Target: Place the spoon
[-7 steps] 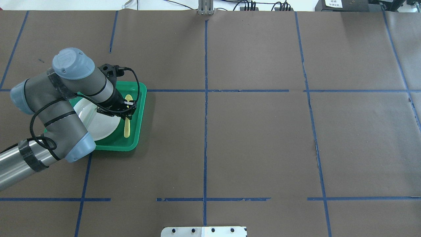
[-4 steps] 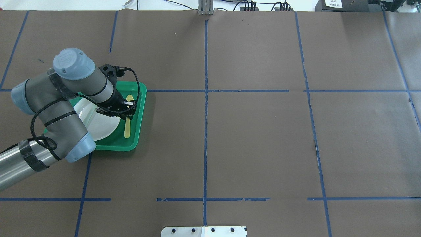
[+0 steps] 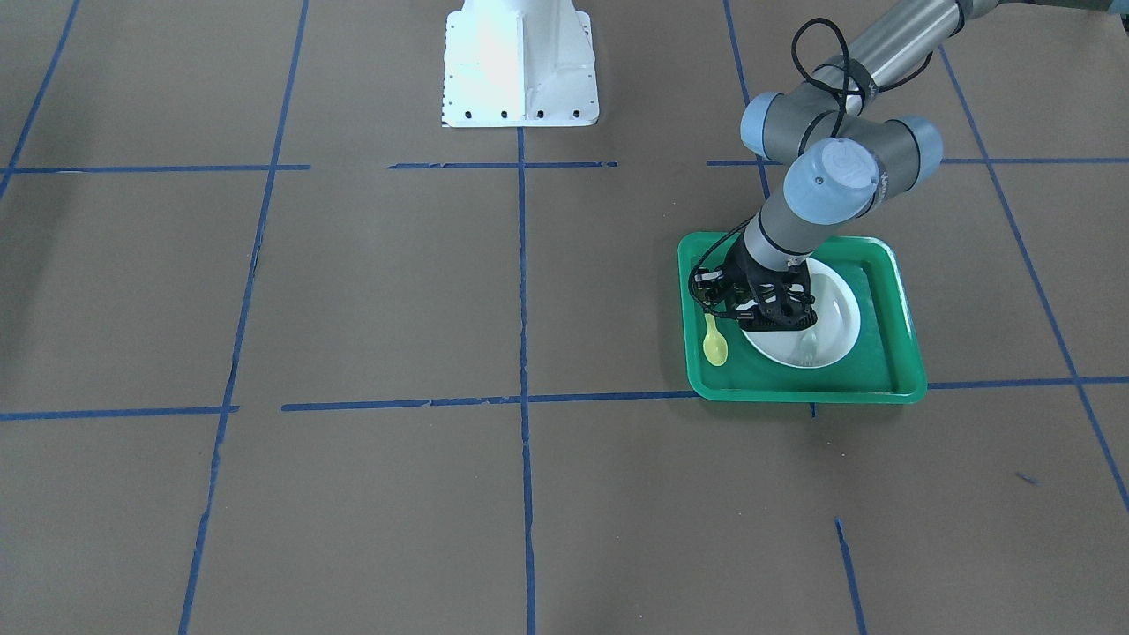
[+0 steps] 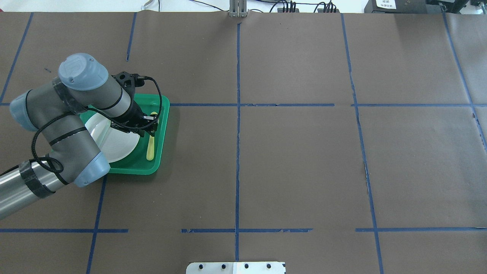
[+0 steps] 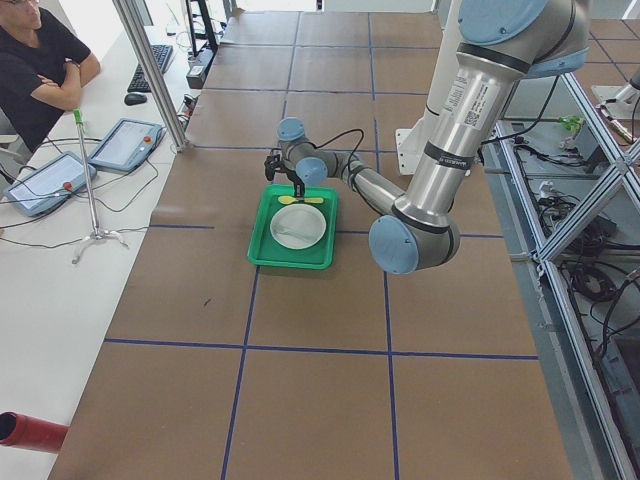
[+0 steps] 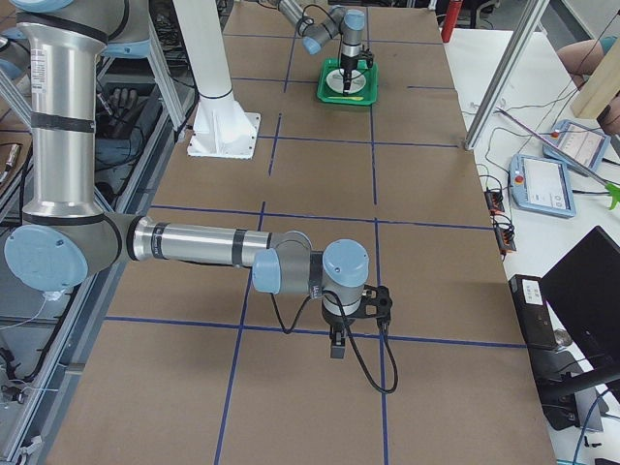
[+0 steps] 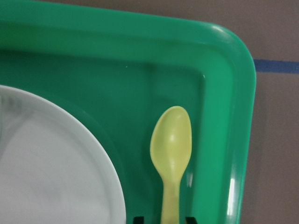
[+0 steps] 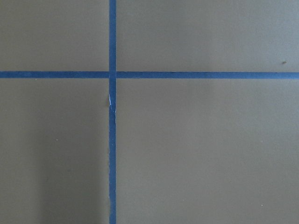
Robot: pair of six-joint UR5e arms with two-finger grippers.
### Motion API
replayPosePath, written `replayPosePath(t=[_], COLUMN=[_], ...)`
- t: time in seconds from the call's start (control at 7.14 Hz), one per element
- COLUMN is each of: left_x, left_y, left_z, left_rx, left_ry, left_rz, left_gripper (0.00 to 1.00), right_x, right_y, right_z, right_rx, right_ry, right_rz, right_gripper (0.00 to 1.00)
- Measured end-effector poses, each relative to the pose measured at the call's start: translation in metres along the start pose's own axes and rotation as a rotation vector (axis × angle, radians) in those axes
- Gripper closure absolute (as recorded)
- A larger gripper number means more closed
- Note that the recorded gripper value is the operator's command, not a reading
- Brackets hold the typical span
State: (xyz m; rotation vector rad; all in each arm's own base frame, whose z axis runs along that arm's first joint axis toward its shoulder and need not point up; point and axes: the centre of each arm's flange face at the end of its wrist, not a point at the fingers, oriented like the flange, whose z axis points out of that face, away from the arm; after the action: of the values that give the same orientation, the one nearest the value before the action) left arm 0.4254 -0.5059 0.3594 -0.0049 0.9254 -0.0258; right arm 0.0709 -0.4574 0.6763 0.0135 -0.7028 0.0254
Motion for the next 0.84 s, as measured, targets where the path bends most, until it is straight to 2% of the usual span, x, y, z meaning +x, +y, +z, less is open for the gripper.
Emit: replayPosePath(t=[0.14,0.28,0.42,0.7,0.84], left_x=[-0.002,-0.01,-0.026,-0.08,-0.123], left_y=[-0.011,-0.023,-0.036,-0.071,-0.088], left_z=[-0.032,-0.059,-0.078,-0.121,-0.149], left_rx=[0.044,0.077,0.098,0.128,0.131], left_ry=[0.023,0.025,0.003,-0.073,-0.102], left_rz=[-0.008,-0.029,-0.038,0.017,0.057], left_gripper=[0.6,0.53,0.39,0.38,0.32], right_x=[0.0,0.0,0.0,0.0,0.0], right_y=[0.0,0.0,0.0,0.0,0.0], right_z=[0.0,0.0,0.0,0.0,0.0], right_rx=[0.0,0.0,0.001,0.001,0.0], right_ry=[0.0,0.0,0.0,0.0,0.0], right_rz=[0.0,0.0,-0.001,-0.001,0.0], right_gripper=[0.0,0.0,0.0,0.0,0.0])
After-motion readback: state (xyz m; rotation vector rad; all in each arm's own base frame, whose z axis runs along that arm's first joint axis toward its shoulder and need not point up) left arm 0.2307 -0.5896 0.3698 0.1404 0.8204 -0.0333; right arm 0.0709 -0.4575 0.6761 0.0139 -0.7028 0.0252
